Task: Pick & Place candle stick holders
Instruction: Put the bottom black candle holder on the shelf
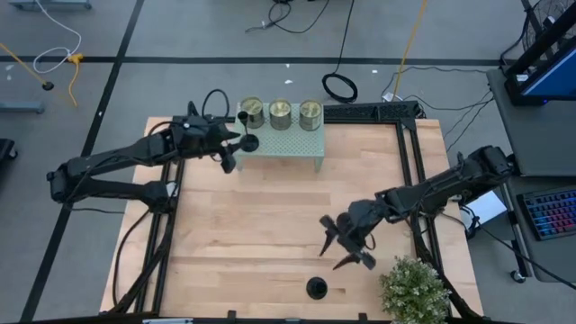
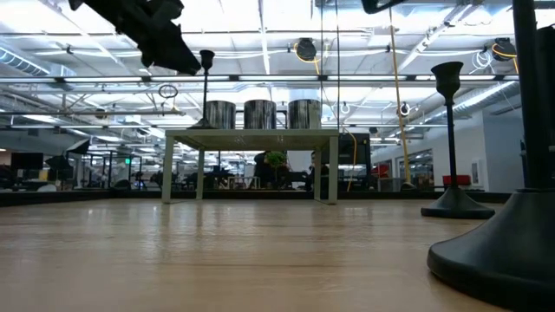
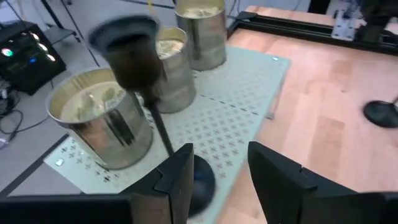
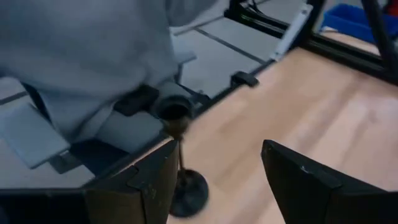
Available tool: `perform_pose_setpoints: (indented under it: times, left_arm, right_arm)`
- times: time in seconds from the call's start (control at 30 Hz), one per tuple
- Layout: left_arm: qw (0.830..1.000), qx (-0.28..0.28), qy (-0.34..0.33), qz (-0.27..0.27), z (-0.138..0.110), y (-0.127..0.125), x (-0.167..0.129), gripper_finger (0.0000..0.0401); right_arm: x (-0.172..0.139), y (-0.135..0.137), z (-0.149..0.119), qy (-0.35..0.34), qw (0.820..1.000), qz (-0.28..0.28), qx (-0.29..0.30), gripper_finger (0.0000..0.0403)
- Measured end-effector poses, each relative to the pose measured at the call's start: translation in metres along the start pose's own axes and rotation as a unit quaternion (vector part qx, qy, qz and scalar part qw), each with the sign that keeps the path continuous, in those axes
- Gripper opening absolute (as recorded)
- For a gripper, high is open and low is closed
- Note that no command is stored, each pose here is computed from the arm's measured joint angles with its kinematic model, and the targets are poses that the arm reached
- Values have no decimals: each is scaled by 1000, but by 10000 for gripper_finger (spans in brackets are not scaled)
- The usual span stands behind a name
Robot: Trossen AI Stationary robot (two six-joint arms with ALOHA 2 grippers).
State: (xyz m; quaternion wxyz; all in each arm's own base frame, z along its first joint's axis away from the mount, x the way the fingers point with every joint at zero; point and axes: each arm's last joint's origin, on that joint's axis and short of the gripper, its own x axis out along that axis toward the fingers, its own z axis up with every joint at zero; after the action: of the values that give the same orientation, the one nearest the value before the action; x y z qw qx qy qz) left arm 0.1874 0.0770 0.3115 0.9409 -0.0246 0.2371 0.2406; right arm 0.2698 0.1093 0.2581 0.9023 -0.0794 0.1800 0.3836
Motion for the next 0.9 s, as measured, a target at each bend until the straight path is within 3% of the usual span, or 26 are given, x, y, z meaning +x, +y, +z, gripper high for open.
perform_pose_setpoints:
  times: [0.17,0.33,0.53,0.67,0.9]
  left_arm:
    - [1000,-9,8,-14,-2,-6,-7,159]
    - [999,-14,32,-26,-7,-11,-8,159]
    - [998,-9,46,-36,-10,-16,-8,159]
    - [998,-4,46,-41,-10,-18,-9,159]
    - [998,0,46,-47,-10,-21,-9,159]
  right_arm:
    - [21,5,-6,3,1000,-11,10,227]
    - [42,2,-20,11,999,31,34,227]
    - [47,0,-26,23,999,39,28,227]
    - [49,8,-25,17,997,73,31,227]
    - [67,15,-33,26,997,48,60,227]
